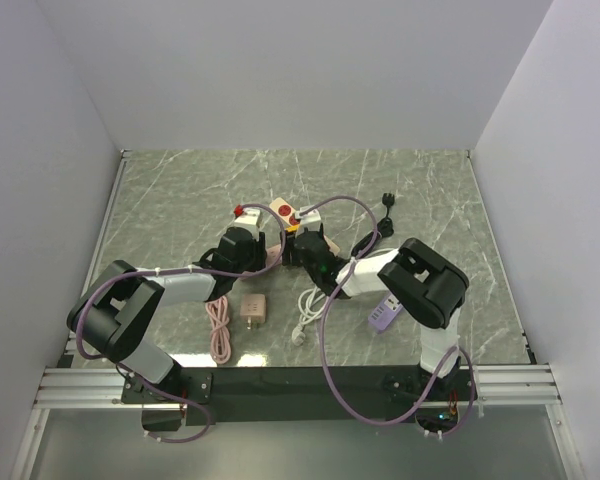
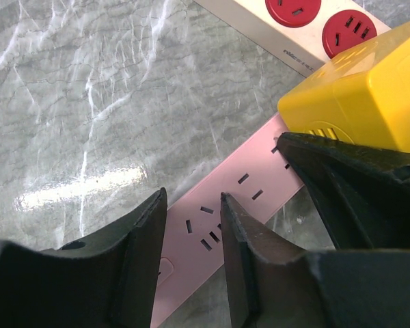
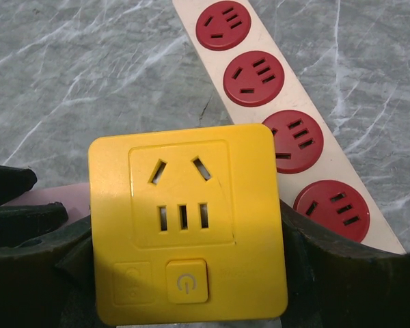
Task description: Insert the plug
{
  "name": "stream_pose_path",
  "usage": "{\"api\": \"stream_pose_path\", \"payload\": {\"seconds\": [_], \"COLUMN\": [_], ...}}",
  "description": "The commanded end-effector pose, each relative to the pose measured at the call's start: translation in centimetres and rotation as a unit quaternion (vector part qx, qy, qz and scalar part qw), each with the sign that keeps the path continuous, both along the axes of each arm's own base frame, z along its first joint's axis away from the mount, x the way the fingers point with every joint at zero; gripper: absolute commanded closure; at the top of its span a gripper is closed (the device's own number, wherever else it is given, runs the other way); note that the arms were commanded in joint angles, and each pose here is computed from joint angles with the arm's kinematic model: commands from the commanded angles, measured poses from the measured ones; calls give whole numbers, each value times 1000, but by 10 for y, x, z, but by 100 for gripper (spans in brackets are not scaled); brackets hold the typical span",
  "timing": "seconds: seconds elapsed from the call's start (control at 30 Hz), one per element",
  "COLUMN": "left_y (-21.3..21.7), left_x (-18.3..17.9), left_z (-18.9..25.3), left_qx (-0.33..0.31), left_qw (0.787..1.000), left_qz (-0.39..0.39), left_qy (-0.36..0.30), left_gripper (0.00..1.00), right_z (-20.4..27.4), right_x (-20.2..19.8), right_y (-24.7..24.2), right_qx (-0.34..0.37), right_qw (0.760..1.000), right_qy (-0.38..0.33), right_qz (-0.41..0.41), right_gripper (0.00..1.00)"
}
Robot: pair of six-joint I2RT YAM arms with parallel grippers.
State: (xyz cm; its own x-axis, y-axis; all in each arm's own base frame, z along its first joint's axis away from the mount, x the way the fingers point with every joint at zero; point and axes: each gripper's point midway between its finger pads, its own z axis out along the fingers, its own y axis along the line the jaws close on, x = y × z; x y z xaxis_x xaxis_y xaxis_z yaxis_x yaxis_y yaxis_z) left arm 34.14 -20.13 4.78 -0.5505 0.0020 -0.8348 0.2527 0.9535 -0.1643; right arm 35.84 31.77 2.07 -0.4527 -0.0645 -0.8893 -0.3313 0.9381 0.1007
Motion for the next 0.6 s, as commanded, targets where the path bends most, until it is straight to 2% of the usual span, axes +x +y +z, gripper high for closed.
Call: {"api": "stream_pose_path", "payload": {"seconds": [0.0,0.07,0.1,0.37,0.4,0.57], "left_y": [-2,-2,-2,-1,-1,-2], "left_x": [-11,-10,-10,-9,-8,-9], "left_z": [-16,-15,-15,-16,-16,-17], "left_qx": [9,9,9,12,12,11], "left_qw": [999,999,999,999,999,999], "left_qz": [-9,-7,-7,-4,-4,-6], "left_qy": [36,36,36,39,38,39], "left_gripper": [56,54,53,47,47,48], "right_z": [-135,-126,-122,-83,-80,-67], "right_x": [-147,-141,-138,-112,-110,-99], "right_y": [-73,-67,-63,-43,-41,-37], "right_qx": [-155,-144,-139,-105,-103,-73], "right_qw": [936,941,944,961,962,969], "right_qy": [308,297,290,238,235,219], "right_qz": [71,73,77,90,91,91], "right_gripper": [92,82,74,44,4,3]}}
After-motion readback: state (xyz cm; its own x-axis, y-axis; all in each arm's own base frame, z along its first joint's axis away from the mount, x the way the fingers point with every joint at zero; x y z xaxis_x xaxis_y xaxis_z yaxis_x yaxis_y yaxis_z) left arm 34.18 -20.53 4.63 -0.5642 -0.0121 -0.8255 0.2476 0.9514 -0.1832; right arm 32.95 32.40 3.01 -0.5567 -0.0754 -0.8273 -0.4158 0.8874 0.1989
